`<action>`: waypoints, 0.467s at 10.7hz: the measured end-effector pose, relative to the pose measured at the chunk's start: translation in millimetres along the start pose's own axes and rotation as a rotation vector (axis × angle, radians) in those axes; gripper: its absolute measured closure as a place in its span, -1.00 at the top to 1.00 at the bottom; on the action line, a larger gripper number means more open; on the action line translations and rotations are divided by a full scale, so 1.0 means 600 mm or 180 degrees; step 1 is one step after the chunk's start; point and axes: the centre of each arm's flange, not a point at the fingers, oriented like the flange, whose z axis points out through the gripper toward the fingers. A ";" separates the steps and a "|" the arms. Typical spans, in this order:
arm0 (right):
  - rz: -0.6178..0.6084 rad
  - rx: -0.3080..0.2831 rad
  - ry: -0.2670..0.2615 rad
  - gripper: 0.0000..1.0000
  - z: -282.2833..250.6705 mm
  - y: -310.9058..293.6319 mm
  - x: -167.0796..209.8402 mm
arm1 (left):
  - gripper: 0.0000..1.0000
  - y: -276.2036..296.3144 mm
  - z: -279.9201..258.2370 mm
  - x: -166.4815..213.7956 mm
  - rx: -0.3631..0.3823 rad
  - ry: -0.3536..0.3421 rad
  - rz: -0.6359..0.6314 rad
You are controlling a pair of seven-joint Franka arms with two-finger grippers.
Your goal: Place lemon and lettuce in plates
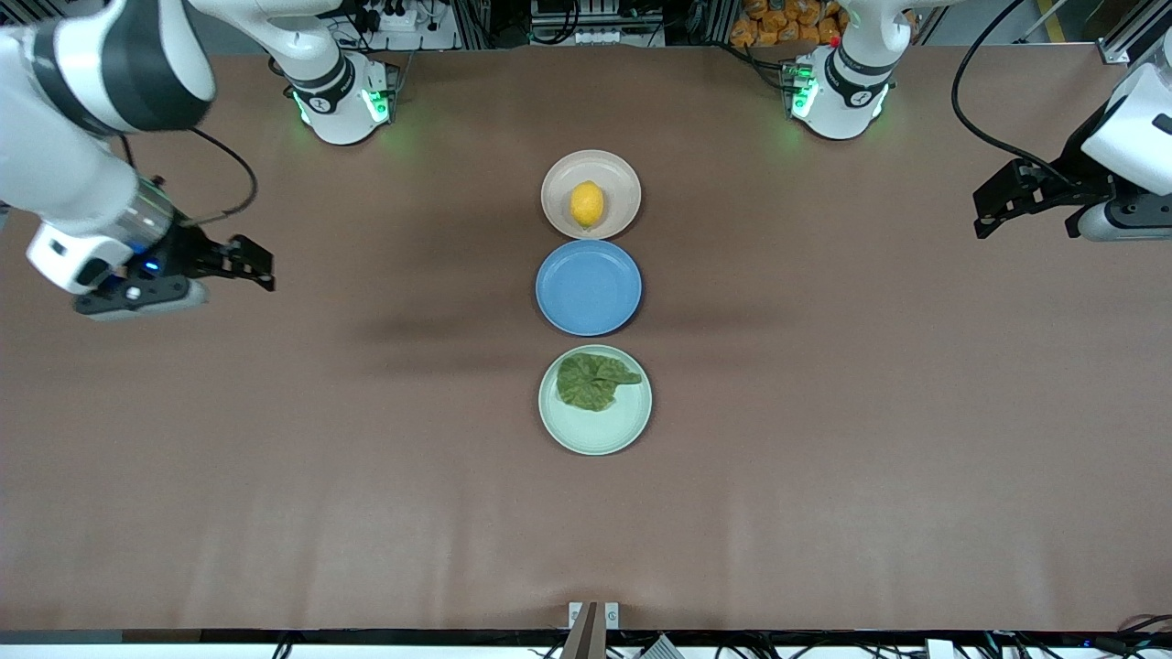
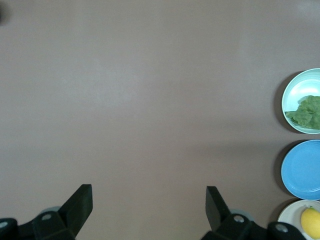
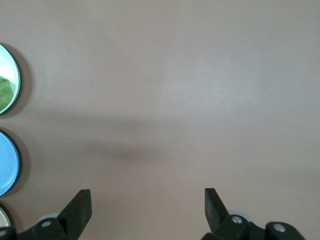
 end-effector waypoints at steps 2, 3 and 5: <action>0.0005 -0.0056 0.0025 1.00 -0.071 0.022 0.003 | 1.00 0.000 0.000 0.000 0.0000 -0.0001 0.0001; -0.0002 -0.0082 0.0045 1.00 -0.093 0.025 0.004 | 1.00 0.000 0.000 0.000 0.0000 -0.0001 0.0002; -0.0007 -0.0113 0.0039 1.00 -0.117 0.026 0.003 | 1.00 0.000 0.000 0.000 0.0000 -0.0001 0.0002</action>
